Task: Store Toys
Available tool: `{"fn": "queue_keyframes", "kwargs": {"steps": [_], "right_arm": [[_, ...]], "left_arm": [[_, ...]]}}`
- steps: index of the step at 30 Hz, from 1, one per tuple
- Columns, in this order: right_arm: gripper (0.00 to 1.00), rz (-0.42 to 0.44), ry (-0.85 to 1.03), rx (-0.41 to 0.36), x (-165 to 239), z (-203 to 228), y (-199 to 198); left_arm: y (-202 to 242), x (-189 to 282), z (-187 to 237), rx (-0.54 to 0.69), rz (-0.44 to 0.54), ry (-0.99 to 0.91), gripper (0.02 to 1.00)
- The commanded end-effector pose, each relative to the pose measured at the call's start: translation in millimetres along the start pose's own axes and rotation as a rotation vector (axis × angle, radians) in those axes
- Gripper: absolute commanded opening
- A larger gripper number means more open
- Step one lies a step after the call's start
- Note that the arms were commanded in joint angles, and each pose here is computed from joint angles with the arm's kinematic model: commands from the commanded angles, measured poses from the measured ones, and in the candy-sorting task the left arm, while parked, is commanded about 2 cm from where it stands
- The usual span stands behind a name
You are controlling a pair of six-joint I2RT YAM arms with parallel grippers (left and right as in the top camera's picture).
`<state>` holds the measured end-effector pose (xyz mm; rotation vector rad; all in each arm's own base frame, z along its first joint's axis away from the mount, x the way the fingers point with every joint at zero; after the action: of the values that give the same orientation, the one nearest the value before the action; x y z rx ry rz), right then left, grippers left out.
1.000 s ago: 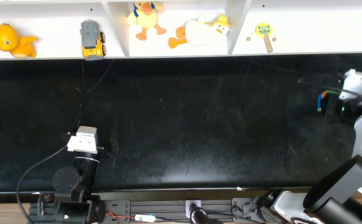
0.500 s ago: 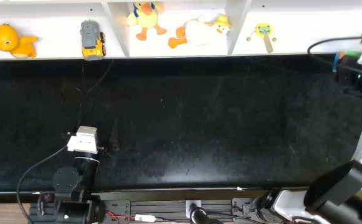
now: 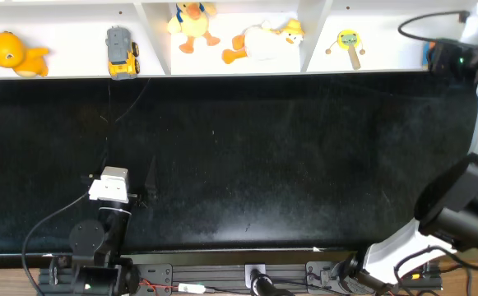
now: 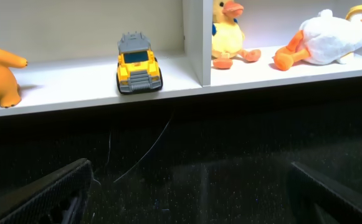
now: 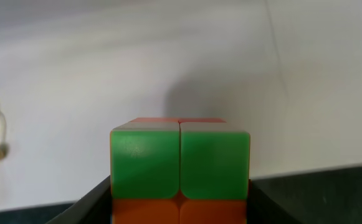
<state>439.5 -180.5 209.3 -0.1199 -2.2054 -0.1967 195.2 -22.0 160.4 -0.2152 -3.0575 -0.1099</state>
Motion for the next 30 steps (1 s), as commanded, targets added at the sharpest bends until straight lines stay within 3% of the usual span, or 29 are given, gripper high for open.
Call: {"fn": "queue_keyframes", "kwargs": {"steps": [1,5,6,8,9,17,20,25,30], "right_arm": [[0.481,-0.024,-0.027,0.019,-7,-17,10],[0.503,-0.029,-0.008,0.011,-16,-13,10],[0.643,-0.026,-0.004,0.01,-18,-13,9],[0.752,-0.026,-0.007,0.012,-17,-13,9],[0.993,-0.025,-0.013,0.012,-14,-15,10],[0.996,0.089,-0.043,0.022,30,-11,7],[0.998,0.151,0.006,0.013,37,20,5],[0.996,0.215,0.111,-0.019,55,122,9],[0.996,0.211,-0.076,0.037,62,173,37]], "left_arm": [[0,1,0,-0.02,-0.004,-0.003,0.998],[0,1,0,-0.02,-0.004,-0.003,0.998],[0,1,0,-0.02,-0.004,-0.003,0.996],[0,1,0,-0.02,-0.004,-0.003,0.998],[0,1,0,-0.02,-0.004,-0.003,0.998],[0,1,0,-0.02,-0.004,-0.003,0.998],[0,1,0,-0.02,-0.004,-0.003,0.998],[0,1,0,-0.02,-0.004,-0.003,0.996],[0,1,0,-0.02,-0.004,-0.003,0.998]]}}
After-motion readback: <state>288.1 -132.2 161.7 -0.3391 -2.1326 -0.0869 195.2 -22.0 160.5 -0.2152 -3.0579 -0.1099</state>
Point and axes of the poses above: each gripper's point midway between its finger pads, its own x axis back along the fingers, its own y axis along the line the jaws close on, z = x × y, the point moved 5 cm from there along x, back along the fingers, and after that the axes turned 2 degrees about -x, right-handed, at the moved point
